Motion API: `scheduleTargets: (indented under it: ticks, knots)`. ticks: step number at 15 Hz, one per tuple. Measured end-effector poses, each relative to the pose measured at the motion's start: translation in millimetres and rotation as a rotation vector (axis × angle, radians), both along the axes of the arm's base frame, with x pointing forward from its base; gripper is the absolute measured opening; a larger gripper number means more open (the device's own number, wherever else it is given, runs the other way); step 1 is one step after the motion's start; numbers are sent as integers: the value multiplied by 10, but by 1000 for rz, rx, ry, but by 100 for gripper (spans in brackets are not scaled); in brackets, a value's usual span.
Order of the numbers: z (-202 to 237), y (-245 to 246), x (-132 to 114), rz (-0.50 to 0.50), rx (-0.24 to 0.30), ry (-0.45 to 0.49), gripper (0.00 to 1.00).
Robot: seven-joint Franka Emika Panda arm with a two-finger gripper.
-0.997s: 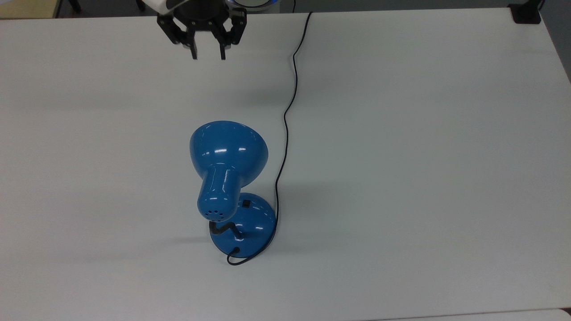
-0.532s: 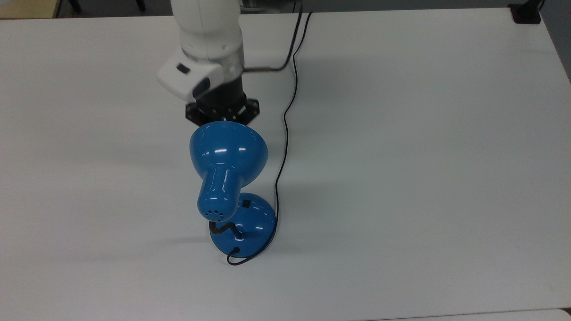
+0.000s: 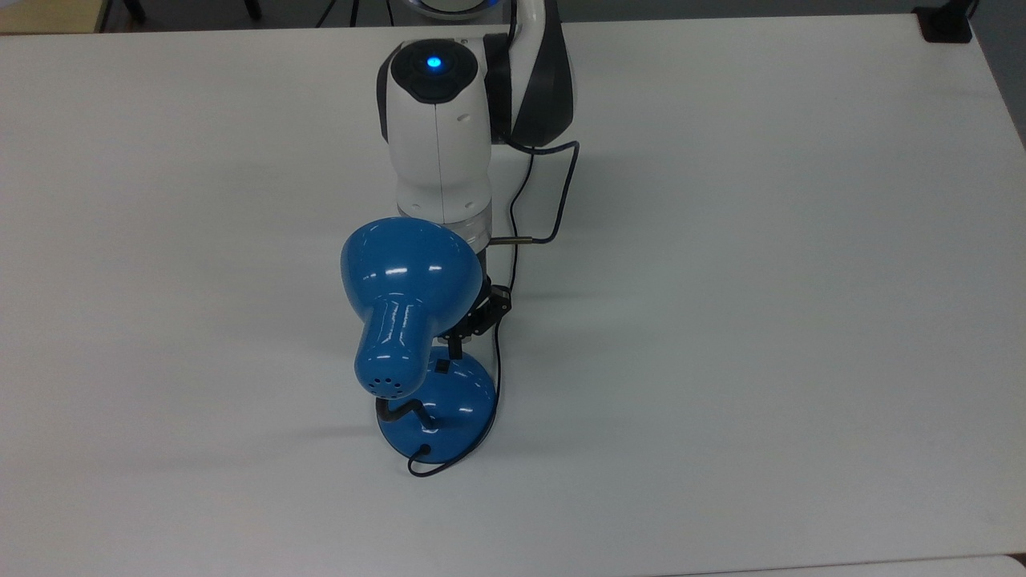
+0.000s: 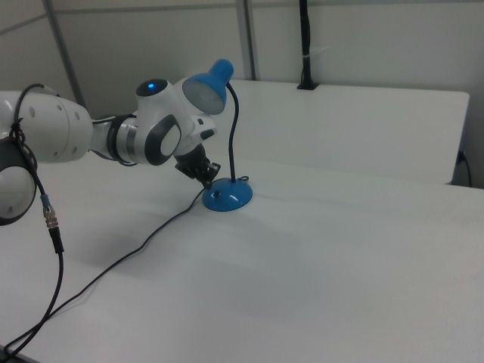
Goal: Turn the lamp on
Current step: 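Press down on the lamp base switch with the gripper fingers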
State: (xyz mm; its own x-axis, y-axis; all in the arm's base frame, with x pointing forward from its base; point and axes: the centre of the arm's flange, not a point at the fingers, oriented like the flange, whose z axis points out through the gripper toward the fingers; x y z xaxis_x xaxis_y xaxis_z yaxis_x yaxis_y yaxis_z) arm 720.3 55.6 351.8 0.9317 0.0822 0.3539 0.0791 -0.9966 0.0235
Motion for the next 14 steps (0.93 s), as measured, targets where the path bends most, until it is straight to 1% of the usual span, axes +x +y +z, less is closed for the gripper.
scheduleTargets:
  ticks: [5,9,14]
  knots:
    - [-198,-69,58,-21,-24,-33,1]
    - [-200,-130,67,-29,-31,-36,1]
    - [-217,-80,131,-1,-64,-47,1]
